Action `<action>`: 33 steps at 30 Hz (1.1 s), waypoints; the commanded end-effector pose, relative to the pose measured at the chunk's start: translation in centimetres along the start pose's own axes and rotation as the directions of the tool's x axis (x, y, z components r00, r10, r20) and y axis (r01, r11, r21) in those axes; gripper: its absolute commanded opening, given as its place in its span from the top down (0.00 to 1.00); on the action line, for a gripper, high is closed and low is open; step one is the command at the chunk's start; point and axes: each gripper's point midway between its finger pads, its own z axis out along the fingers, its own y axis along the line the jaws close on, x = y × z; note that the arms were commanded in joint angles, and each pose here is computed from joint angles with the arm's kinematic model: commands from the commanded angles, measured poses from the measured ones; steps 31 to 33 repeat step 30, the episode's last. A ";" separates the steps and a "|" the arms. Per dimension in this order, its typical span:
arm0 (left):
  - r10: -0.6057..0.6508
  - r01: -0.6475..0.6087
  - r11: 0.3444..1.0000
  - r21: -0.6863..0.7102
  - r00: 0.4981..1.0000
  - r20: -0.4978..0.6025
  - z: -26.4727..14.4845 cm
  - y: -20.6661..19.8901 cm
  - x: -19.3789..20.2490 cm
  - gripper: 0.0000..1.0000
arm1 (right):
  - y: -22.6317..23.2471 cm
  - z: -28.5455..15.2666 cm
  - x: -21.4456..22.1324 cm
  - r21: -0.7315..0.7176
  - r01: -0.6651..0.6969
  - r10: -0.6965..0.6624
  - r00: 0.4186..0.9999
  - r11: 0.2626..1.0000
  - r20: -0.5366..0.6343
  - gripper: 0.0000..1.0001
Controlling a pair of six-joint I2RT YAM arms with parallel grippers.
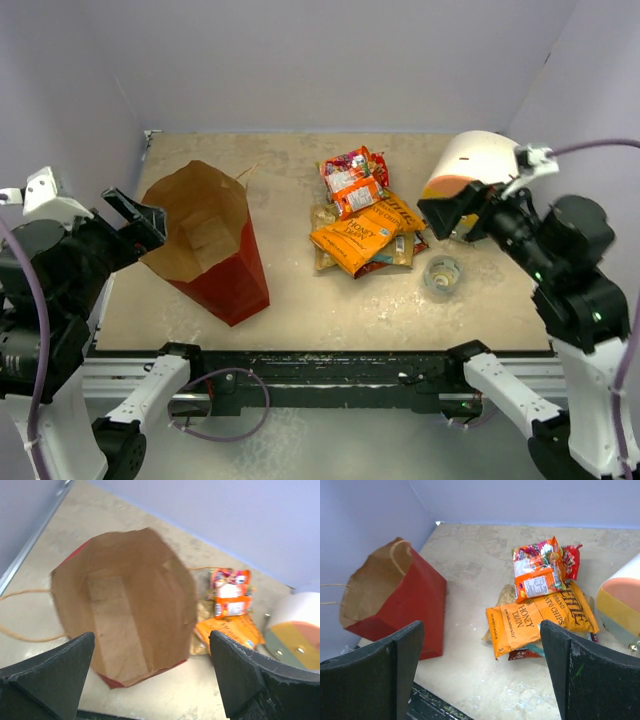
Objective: Take the snacks out of the paper bag
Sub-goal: Reset both arms
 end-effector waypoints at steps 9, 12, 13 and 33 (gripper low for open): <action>0.215 -0.388 0.730 0.563 0.912 0.349 -7.1 -10.6 -4.6 0.01 | 3.6 -12.7 -4.2 -0.110 -0.088 0.119 0.944 0.990 0.309 0.00; 0.220 -0.372 0.718 0.588 0.923 0.316 -6.9 -10.8 -3.8 0.01 | 3.3 -13.5 -4.0 -0.109 -0.130 0.160 0.926 0.986 0.343 0.00; 0.213 -0.359 0.719 0.594 0.929 0.304 -6.9 -10.8 -3.6 0.01 | 3.2 -13.6 -4.1 -0.108 -0.137 0.167 0.920 0.985 0.353 0.00; 0.105 -0.214 0.788 0.578 0.970 0.217 -5.6 -9.9 -2.7 0.01 | -3.6 -11.5 -3.4 0.232 -0.360 0.255 0.887 0.904 0.384 0.00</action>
